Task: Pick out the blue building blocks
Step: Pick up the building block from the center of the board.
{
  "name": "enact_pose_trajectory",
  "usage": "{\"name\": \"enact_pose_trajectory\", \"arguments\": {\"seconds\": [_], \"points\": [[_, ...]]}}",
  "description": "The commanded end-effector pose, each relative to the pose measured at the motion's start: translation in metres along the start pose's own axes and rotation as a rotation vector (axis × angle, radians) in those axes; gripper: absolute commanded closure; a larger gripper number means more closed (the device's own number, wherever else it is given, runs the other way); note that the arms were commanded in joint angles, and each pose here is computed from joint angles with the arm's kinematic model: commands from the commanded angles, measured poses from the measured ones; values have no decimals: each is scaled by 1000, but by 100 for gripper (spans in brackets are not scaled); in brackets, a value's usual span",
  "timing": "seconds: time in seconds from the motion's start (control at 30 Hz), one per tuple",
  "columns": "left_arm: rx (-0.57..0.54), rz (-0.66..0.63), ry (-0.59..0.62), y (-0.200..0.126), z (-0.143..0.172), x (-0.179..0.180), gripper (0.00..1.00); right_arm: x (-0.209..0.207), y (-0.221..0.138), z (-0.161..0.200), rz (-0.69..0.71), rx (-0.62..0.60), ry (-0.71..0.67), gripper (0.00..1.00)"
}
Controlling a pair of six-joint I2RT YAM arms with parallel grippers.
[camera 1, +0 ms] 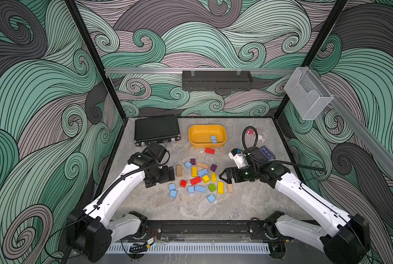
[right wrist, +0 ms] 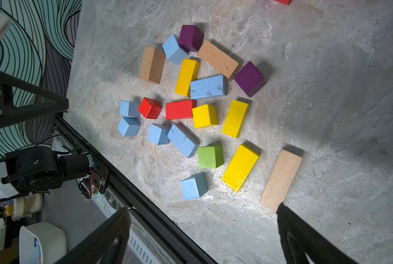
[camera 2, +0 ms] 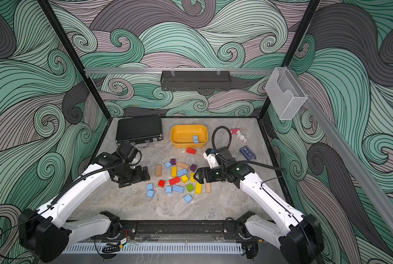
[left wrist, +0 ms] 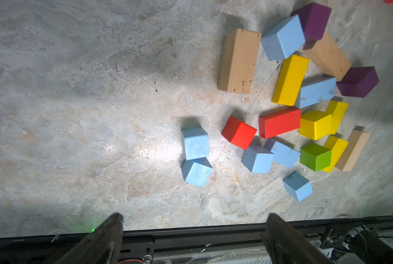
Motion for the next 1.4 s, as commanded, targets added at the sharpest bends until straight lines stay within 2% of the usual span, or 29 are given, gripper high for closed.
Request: {"name": "enact_pose_trajectory", "arguments": {"seconds": [0.0,0.23,0.67,1.37], "points": [[36,32,-41,12,3,-6,5,15,2,-3,-117,-51,8,0],[58,40,-49,30,6,-6,8,19,14,6,-195,-81,-1,0],[81,-4,-54,63,-4,-5,17,17,22,8,-255,-298,-106,0],[143,-71,-37,97,-19,-8,35,18,40,0,-231,-260,-176,0]]}}
Point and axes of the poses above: each gripper's point midway between its finger pads, its own y axis out along the fingers, its own x axis along the line the jaws close on, z = x × y, the point moved 4 cm from there along -y, back along the fingers
